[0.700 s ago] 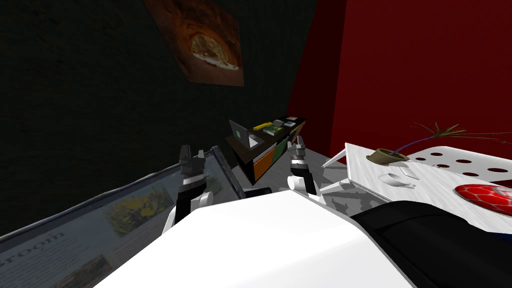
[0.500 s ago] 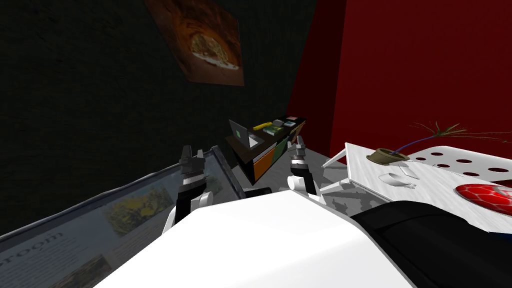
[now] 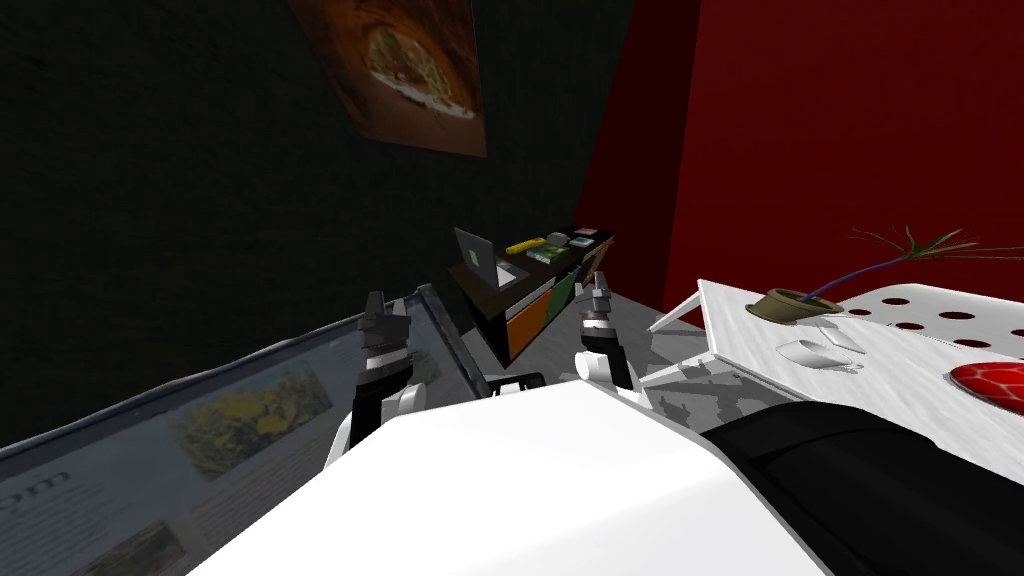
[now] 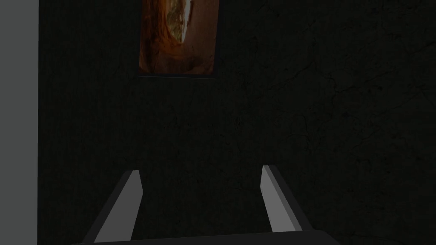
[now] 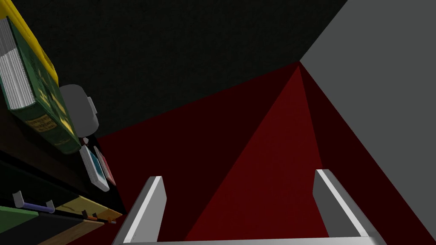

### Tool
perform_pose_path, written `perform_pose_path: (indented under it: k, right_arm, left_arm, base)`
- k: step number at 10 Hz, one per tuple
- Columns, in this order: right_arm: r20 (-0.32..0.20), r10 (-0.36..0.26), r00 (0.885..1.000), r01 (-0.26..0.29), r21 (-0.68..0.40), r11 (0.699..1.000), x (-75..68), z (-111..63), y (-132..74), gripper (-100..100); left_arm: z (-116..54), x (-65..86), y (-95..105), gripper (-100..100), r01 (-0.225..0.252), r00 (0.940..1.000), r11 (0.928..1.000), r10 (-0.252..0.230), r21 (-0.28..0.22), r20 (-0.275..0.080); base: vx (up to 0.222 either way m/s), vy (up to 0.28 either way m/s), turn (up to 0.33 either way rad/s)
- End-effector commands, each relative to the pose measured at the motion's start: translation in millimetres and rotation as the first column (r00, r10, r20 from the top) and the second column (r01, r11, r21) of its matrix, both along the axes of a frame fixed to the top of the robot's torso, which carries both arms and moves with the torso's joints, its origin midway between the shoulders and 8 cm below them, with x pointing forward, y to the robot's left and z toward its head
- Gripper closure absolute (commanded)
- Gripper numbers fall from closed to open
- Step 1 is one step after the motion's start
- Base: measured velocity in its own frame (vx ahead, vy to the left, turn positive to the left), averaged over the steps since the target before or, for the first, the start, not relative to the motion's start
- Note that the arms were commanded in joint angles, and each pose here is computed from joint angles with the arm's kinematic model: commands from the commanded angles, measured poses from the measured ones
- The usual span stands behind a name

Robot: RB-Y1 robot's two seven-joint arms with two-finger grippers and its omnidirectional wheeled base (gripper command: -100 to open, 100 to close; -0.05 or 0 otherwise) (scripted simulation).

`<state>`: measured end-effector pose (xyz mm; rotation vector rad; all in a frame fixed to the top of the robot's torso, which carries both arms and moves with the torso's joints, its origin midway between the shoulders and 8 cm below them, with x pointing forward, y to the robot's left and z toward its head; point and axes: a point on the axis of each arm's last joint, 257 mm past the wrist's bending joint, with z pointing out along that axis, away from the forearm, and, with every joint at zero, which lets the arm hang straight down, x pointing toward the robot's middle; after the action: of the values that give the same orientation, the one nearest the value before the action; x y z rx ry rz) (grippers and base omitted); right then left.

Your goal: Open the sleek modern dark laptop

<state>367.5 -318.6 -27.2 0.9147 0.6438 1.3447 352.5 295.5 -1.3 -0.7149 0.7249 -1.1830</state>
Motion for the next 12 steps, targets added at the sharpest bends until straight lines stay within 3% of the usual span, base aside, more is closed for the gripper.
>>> perform_pose_path:
  k: [1, 2, 3, 8, 12]
  right_arm:
    - [0.000, 0.000, 1.000, 0.000, 0.000, 1.000, 0.0, 0.0, 0.0, 0]
    - [0.000, 0.000, 1.000, 0.000, 0.000, 1.000, 0.0, 0.0, 0.0, 0]
    - [0.000, 0.000, 1.000, 0.000, 0.000, 1.000, 0.0, 0.0, 0.0, 0]
    - [0.000, 0.000, 1.000, 0.000, 0.001, 1.000, 0.1, -0.3, 0.1, 0]
    - [0.000, 0.000, 1.000, 0.000, 0.001, 1.000, 0.1, -0.3, 0.1, 0]
  left_arm:
    - [0.0, 0.0, 0.0, 0, 0.000, 1.0000, 1.0000, 0.000, 0.000, 0.000]
    - [0.0, 0.0, 0.0, 0, 0.000, 1.0000, 1.0000, 0.000, 0.000, 0.000]
    - [-1.8, 1.9, -1.2, -100, 0.012, 0.9998, 0.9993, -0.011, 0.034, -0.017]
    - [-11.6, 11.5, 8.3, -100, 0.018, 0.9942, 0.9899, -0.003, 0.141, -0.108]
    - [-18.5, 19.0, 28.5, -100, -0.013, 0.9812, 0.9788, 0.052, 0.205, -0.186]
  base:
    - [0.000, 0.000, 0.000]
    - [0.000, 0.000, 0.000]
    - [-0.010, -0.029, -0.052]
    - [-0.043, -0.115, -0.107]
    - [-0.062, -0.197, -0.147]
